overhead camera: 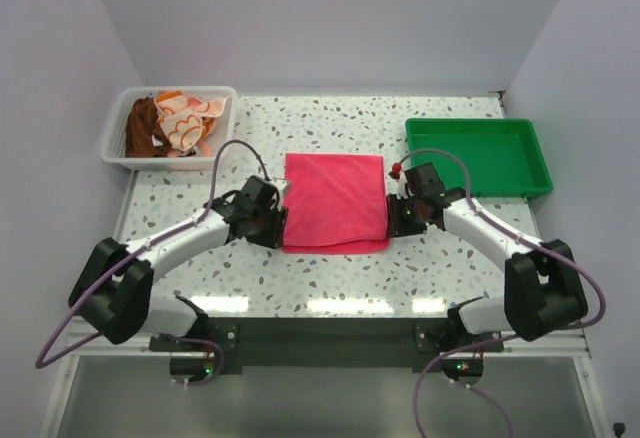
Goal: Fold and stack the towels
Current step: Fold the towel
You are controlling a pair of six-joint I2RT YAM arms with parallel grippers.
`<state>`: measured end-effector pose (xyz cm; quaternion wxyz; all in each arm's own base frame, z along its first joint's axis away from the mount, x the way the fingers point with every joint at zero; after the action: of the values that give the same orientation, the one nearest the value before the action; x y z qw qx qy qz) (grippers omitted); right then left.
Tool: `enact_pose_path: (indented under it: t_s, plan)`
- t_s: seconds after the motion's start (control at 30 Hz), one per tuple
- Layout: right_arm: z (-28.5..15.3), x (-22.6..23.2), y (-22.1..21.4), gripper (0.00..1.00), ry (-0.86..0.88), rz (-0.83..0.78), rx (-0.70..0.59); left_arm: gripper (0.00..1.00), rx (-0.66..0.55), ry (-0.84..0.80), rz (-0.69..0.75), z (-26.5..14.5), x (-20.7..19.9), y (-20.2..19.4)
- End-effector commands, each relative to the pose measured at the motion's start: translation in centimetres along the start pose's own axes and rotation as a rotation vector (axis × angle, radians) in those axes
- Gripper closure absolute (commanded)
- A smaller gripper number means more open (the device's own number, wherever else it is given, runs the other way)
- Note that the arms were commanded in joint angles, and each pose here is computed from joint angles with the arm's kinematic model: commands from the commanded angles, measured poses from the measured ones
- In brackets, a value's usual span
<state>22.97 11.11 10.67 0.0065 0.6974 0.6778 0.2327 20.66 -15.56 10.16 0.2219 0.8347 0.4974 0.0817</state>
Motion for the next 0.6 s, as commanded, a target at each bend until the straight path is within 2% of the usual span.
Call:
enact_pose_path:
  t_s: [0.0,0.13,0.2,0.37,0.5,0.57]
  plan:
    - [-2.4,1.7,-1.9,0.65,0.067,-0.035,0.007,0.54,-0.060,-0.081,-0.043,-2.3,-1.2,-0.8]
    - [-3.6,2.7,-4.0,0.65,0.085,-0.046,0.036,0.44,-0.096,-0.147,-0.094,-3.7,-2.3,-1.8]
    - [-4.1,3.1,-4.0,0.64,0.101,-0.048,0.010,0.41,-0.140,-0.142,-0.108,-4.4,-2.3,-1.2]
    - [-4.3,4.2,-0.6,0.65,0.077,-0.065,-0.121,0.45,-0.221,-0.089,-0.130,-5.2,-2.1,2.2]
    - [-3.1,4.7,0.7,0.64,0.045,-0.089,-0.121,0.44,-0.190,-0.027,-0.162,-4.0,-1.6,3.3]
    - [-2.4,4.6,0.8,0.58,0.010,-0.086,-0.118,0.43,-0.182,0.025,-0.219,-3.4,-1.2,3.0]
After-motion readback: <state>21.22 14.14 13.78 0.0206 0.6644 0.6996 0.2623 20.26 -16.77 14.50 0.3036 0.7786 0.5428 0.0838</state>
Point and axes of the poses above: each gripper's point midway between its finger pads, its own z axis out along the fingers, its own x axis along the line the jaws close on, y = z × x, the point moved 7 cm from there along -z, back along the fingers, and after that the axes turned 11 degrees about z, right-handed, at the moved point
